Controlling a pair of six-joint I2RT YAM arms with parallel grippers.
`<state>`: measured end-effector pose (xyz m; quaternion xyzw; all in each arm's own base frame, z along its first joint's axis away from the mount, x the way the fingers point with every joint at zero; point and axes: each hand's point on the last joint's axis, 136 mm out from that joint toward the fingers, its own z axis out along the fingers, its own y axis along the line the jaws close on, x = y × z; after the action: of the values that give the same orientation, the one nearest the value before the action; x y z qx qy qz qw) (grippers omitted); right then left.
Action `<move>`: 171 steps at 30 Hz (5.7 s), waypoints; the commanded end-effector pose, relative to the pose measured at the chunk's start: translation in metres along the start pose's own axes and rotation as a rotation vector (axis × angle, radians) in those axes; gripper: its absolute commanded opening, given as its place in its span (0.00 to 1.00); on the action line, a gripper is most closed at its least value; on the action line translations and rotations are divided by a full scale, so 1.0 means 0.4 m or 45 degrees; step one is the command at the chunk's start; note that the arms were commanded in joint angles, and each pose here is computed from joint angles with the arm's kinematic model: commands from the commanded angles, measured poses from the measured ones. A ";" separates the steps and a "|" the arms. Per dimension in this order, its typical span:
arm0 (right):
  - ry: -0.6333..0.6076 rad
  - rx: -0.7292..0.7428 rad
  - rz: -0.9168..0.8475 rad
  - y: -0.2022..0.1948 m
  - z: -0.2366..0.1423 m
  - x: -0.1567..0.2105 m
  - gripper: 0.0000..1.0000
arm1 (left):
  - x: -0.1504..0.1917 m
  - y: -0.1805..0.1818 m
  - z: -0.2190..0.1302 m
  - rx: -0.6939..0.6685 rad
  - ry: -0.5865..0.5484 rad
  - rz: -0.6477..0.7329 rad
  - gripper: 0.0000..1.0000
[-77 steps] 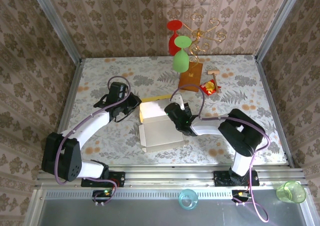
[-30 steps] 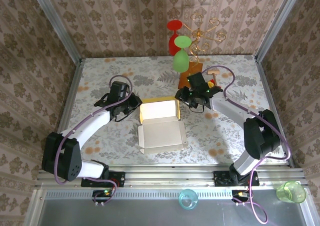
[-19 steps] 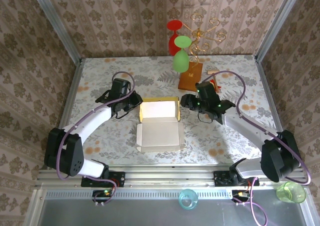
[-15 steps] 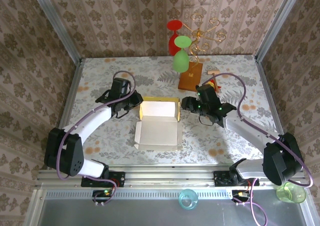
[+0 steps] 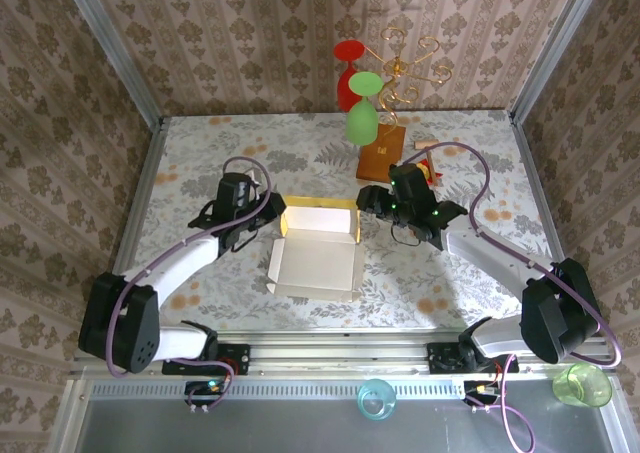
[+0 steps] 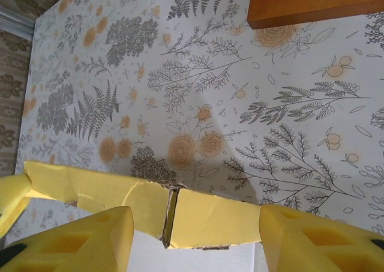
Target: Fold the paper box
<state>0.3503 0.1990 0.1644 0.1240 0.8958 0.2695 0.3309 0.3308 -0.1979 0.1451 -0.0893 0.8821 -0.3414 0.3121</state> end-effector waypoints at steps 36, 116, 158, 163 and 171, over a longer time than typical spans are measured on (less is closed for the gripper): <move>0.107 0.103 0.098 -0.054 0.005 0.102 0.35 | 0.063 0.004 -0.013 -0.012 0.018 0.007 0.13; 0.471 0.628 0.581 -0.169 0.049 0.146 0.00 | 0.175 0.030 -0.245 -0.365 0.271 -0.441 0.58; 0.536 0.585 0.756 -0.184 0.054 0.221 0.00 | 0.217 0.104 -0.073 -0.572 0.237 -0.225 0.00; 0.540 0.546 0.768 -0.152 0.038 0.211 0.36 | 0.190 0.105 -0.108 -0.726 0.338 -0.056 0.00; 0.384 0.333 0.461 -0.013 -0.050 0.124 0.58 | 0.072 0.083 -0.179 -0.928 0.481 0.363 0.00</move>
<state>0.2934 0.2022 0.1081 0.3288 0.9204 0.2029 0.0602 0.2811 -0.1793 0.1480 -0.0893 0.9782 -0.0692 0.1745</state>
